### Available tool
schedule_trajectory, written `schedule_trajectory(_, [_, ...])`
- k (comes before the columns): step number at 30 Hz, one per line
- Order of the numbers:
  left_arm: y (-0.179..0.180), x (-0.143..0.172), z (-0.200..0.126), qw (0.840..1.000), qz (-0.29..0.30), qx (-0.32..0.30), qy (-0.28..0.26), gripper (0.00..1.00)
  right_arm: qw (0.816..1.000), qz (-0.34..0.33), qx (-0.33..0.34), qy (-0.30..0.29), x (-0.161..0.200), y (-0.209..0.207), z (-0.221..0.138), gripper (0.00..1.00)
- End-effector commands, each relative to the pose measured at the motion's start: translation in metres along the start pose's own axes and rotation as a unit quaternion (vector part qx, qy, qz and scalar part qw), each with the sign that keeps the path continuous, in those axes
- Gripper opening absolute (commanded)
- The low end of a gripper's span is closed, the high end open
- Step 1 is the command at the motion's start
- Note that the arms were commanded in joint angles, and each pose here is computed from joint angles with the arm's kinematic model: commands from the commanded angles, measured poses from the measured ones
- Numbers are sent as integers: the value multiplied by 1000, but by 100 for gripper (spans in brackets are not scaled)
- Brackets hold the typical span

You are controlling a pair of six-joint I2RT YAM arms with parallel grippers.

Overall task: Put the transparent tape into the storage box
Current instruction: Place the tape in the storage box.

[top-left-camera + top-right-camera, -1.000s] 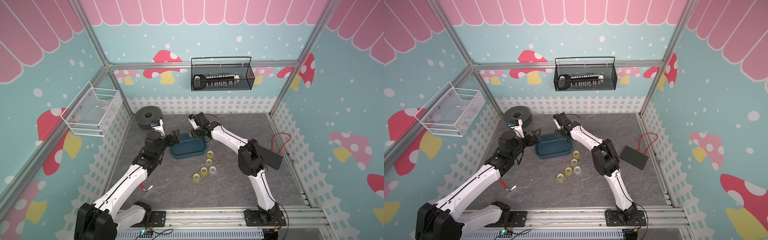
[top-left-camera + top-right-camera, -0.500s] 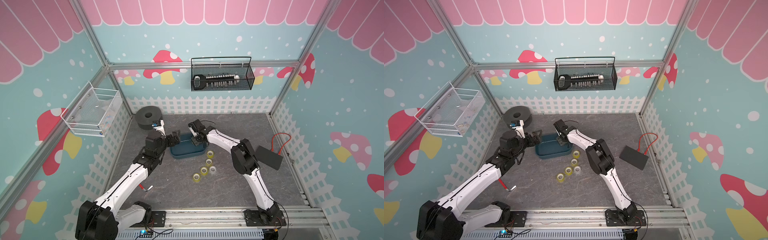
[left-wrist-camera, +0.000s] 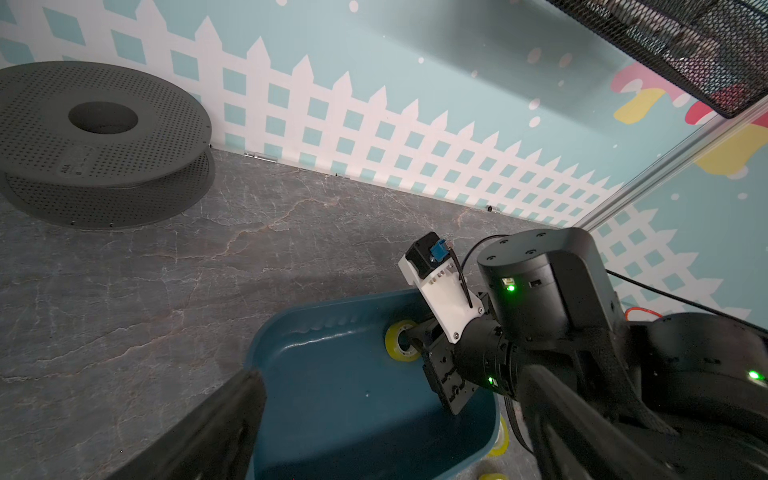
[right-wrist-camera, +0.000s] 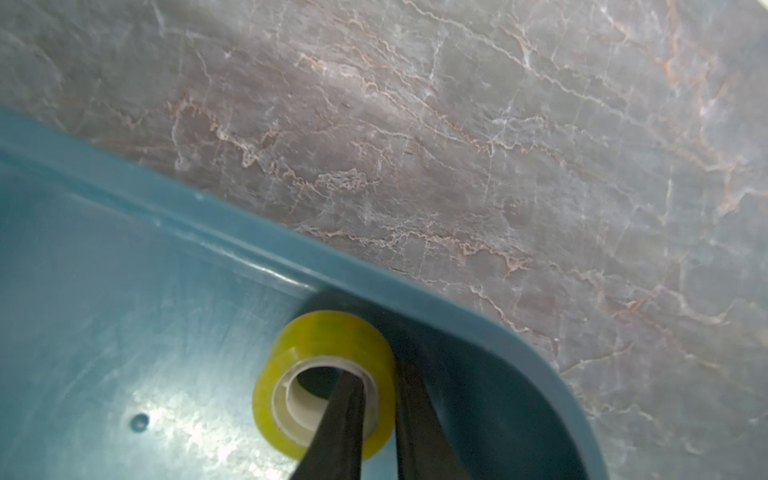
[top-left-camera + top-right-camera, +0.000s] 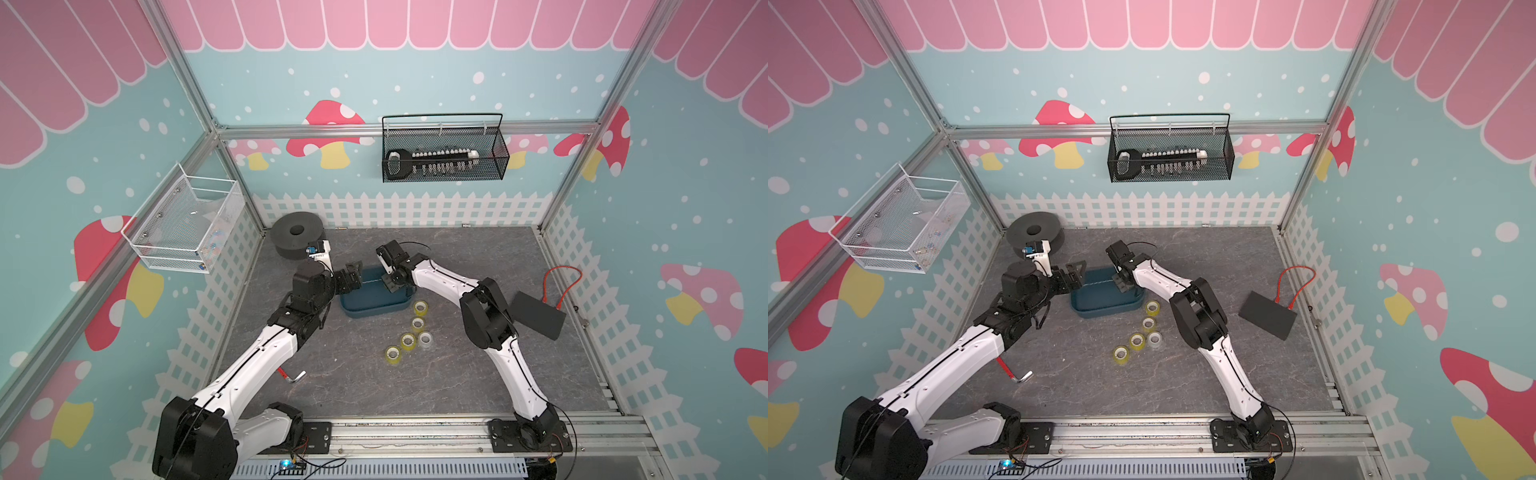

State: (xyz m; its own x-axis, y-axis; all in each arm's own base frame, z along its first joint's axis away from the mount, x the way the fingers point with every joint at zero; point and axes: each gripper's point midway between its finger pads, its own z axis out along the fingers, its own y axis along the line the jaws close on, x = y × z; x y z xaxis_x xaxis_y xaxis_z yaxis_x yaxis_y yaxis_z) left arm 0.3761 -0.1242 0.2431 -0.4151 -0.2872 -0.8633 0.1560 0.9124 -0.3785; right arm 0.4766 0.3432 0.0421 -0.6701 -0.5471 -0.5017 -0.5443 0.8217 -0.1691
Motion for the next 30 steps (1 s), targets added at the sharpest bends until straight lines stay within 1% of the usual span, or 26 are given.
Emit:
schedule_trajectory(1, [-3,-7,0,1000,-2,7,-5,99,1000,-11,7,26,14,1,8,26])
schedule_trajectory(5, [-3,-6,-1,1000,-3,8,-4,99,1000,-11,4,14,5,1,1,31])
schedule_trajectory(9, [-1,-5,-2,1000,-2,5,-6,99,1000,-5,-1,-6,-11,0,-12,32])
schedule_trajectory(13, [-2,-6,-7,1000,4,9,-10,99,999,6,-10,-45,-38,-3,-41,32])
schedule_trajectory(16, [-8,-2,-14,1000,11,28,-7,99,997,14,-17,-77,-60,-6,-69,33])
schedule_trajectory(19, [-12,13,-22,999,13,45,18,99,996,26,-11,-87,-68,-14,-97,40])
schedule_trajectory(22, [-27,41,-29,995,9,76,59,99,995,48,-5,-90,-61,-27,-124,51])
schedule_trajectory(23, [-33,55,-31,994,9,81,77,99,994,61,-11,-87,-56,-31,-132,52])
schedule_trajectory(25, [-50,82,-35,988,9,101,114,99,991,88,-34,-91,-48,-38,-148,51])
schedule_trajectory(27, [-62,115,-36,981,6,111,161,99,988,102,-48,-104,-38,-40,-166,47])
schedule_trajectory(30, [-71,159,-40,970,-2,104,221,98,986,111,-55,-114,-24,-41,-190,46])
